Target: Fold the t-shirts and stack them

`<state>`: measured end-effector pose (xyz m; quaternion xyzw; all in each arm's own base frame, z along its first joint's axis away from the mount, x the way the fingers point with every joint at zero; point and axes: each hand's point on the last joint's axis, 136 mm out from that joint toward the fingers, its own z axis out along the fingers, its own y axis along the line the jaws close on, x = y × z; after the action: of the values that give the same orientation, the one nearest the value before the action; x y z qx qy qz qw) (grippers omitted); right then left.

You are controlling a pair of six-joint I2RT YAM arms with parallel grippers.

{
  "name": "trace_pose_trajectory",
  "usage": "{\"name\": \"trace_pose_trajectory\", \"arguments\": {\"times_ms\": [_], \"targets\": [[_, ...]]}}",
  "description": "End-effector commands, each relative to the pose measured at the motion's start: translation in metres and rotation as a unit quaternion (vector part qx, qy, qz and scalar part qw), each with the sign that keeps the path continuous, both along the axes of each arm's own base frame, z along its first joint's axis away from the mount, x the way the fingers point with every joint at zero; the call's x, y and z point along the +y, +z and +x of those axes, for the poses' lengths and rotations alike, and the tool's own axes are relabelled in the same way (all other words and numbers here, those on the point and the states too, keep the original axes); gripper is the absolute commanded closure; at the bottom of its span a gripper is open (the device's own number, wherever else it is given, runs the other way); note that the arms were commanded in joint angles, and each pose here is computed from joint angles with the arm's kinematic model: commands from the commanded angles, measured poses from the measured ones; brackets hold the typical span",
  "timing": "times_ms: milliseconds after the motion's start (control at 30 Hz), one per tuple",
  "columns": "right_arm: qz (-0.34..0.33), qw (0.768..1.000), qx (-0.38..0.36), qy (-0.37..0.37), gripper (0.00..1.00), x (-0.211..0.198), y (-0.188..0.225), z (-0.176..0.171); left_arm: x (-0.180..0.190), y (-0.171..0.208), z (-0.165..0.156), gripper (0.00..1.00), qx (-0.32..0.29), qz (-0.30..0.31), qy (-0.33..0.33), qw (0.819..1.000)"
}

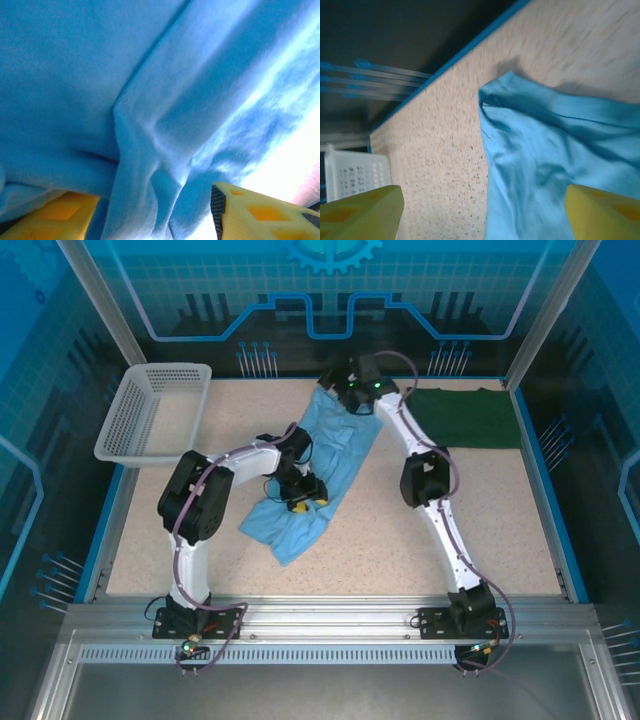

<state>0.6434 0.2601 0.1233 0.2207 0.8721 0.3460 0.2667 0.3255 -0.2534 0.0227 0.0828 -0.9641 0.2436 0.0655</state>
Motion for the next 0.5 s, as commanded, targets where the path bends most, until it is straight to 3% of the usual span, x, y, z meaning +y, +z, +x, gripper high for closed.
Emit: {"name": "trace_pose_trajectory", "arguments": {"times_ms": [0,100,233,467], "targets": [[-0.062,0.997,-0.027,-0.023,0.13,-0.066,0.082,-0.017,-0.018,-0.027,0.003,0.45,0.029,-0.002,0.024,0.999],[-0.114,0.993,0.007,-0.013,0.14,-0.093,0.078,-0.043,-0.039,-0.025,0.010,0.44,0.036,-0.017,0.036,0.999],[-0.139,0.984,0.110,0.010,0.19,-0.115,0.025,-0.090,-0.061,-0.018,0.019,0.42,0.041,-0.037,0.065,0.996],[-0.166,0.967,0.184,0.059,0.20,-0.099,-0.032,-0.142,-0.068,0.025,0.025,0.30,0.009,-0.053,0.068,0.996]]}}
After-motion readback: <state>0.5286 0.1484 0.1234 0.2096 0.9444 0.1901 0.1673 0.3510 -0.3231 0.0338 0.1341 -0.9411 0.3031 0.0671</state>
